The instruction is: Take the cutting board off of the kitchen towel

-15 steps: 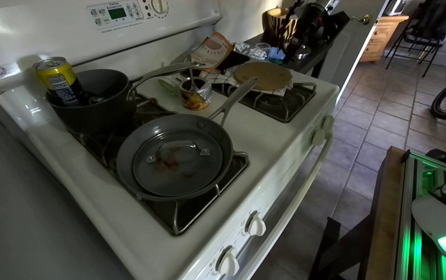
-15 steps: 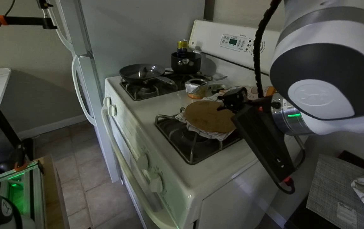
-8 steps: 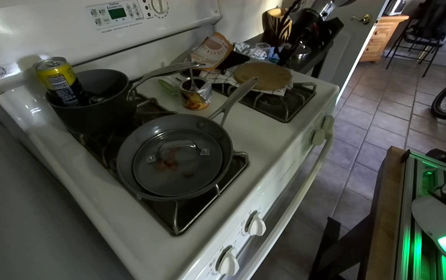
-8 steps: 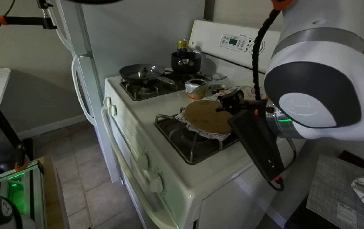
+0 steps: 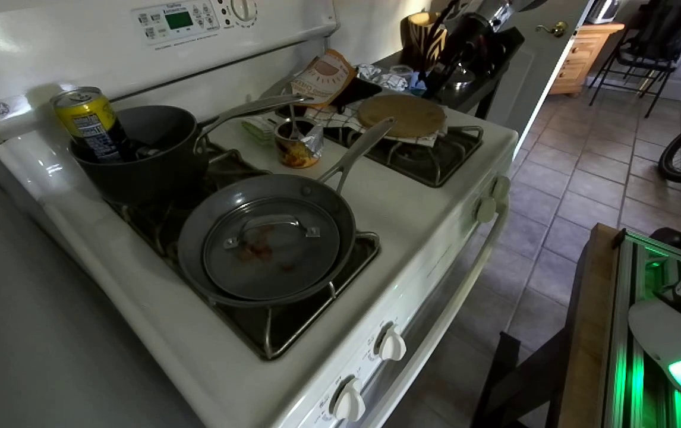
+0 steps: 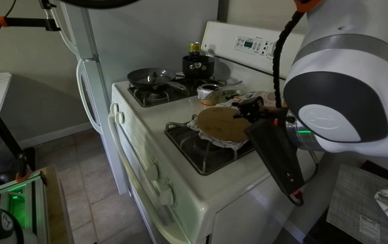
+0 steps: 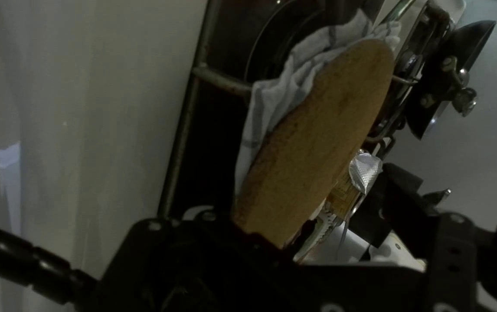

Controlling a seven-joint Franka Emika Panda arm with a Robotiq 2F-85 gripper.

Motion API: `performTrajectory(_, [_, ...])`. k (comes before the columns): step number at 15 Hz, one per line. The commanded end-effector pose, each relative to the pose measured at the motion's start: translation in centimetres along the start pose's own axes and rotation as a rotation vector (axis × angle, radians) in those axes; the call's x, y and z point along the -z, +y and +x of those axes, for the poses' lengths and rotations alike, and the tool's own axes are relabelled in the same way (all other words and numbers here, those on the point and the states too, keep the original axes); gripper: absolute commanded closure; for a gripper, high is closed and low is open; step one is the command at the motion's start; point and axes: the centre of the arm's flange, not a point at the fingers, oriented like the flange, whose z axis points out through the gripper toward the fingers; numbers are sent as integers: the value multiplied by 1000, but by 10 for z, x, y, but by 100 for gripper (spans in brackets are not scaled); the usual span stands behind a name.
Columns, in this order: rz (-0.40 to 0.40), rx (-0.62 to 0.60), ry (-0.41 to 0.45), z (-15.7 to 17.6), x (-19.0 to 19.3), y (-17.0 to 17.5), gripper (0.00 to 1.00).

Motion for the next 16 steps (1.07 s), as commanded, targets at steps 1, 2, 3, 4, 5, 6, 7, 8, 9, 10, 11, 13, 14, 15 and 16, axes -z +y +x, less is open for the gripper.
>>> performTrajectory(1, [0, -19, 59, 1, -3, 11, 12])
performTrajectory(2, [1, -26, 68, 1, -4, 14, 11])
performTrajectory(3, [-1, -36, 71, 1, -6, 17, 12])
performTrajectory(4, [-1, -41, 71, 0, -8, 19, 11])
performTrajectory(5, [-1, -46, 73, 0, -9, 21, 11])
performTrajectory(6, [2, -51, 76, -1, -11, 23, 11])
performTrajectory(7, [9, -55, 79, -1, -12, 24, 12])
performTrajectory(8, [15, -58, 81, -1, -14, 25, 12])
performTrajectory(9, [22, -61, 82, -1, -14, 25, 12])
performTrajectory(10, [28, -63, 85, -1, -15, 25, 12])
performTrajectory(11, [32, -62, 89, 0, -15, 24, 12])
performTrajectory(13, [40, -59, 96, 1, -14, 22, 12])
performTrajectory(14, [47, -58, 96, 1, -13, 20, 12])
performTrajectory(15, [58, -60, 97, 2, -13, 19, 12])
performTrajectory(16, [68, -60, 96, 2, -13, 18, 11])
